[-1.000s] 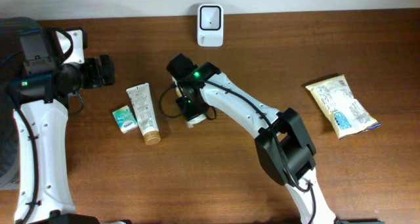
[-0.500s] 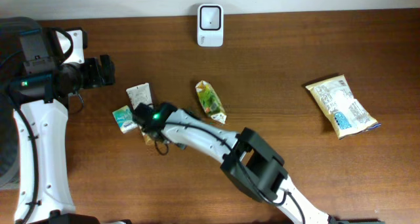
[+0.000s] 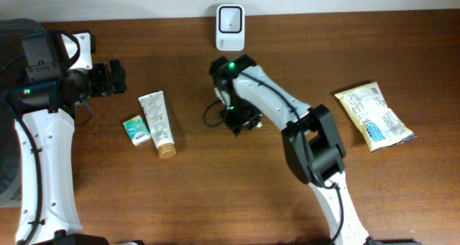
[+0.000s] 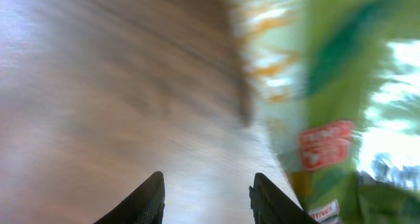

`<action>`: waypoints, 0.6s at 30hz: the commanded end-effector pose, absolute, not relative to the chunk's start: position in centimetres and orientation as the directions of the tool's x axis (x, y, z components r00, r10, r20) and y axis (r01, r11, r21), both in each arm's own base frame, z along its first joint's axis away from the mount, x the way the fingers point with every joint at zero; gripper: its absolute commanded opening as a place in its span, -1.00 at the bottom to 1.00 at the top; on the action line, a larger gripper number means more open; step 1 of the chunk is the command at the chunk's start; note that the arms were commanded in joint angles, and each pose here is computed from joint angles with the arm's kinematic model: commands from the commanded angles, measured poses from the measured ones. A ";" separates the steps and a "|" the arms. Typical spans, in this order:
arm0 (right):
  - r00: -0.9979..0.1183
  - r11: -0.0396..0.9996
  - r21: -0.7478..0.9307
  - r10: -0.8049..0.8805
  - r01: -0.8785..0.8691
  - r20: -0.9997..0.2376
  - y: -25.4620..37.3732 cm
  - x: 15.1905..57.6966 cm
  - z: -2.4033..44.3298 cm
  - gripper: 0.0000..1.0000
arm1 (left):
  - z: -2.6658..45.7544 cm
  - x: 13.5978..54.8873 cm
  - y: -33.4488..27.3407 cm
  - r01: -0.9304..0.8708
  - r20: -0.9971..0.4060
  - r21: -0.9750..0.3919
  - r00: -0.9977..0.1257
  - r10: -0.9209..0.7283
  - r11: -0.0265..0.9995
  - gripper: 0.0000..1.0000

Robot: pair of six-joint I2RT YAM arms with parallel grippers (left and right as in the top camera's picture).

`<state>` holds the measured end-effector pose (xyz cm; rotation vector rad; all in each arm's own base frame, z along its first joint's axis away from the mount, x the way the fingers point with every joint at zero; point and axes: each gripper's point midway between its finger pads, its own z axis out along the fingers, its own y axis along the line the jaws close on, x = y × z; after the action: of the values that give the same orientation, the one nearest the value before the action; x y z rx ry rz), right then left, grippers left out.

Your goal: Scan the item barcode

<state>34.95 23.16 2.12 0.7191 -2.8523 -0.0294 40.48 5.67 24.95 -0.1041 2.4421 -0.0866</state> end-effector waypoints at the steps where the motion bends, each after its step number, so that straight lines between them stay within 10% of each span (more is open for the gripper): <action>1: -0.911 0.895 -0.183 -0.385 -0.408 0.151 15.2 39.4 3.8 -0.14 | 25.5 40.4 5.6 -0.032 -0.650 -0.083 -0.756 -0.078 0.996 0.98; 5: -0.960 0.934 -0.227 -0.279 -0.274 0.012 11.8 43.2 7.1 -0.14 | 25.5 40.4 5.6 -0.032 -0.650 -0.083 -0.756 -0.078 0.996 0.98; 8: -0.956 0.965 0.041 -0.251 -0.260 -0.152 17.4 44.2 11.1 -0.13 | 25.5 40.4 5.6 -0.032 -0.650 -0.083 -0.756 -0.078 0.996 0.98; 11: -0.948 0.965 0.209 -0.087 -0.156 -0.306 23.6 45.8 14.2 0.24 | 25.5 40.4 5.6 -0.032 -0.650 -0.083 -0.756 -0.078 0.996 0.98; 18: -0.931 0.977 0.204 0.014 -0.066 -0.364 29.1 48.9 5.3 0.16 | 25.5 40.4 5.6 -0.032 -0.650 -0.083 -0.756 -0.078 0.996 0.98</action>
<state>48.59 31.07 10.50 0.2055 -3.5148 -0.5808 40.49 5.67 24.96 -0.1040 2.4417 -0.0865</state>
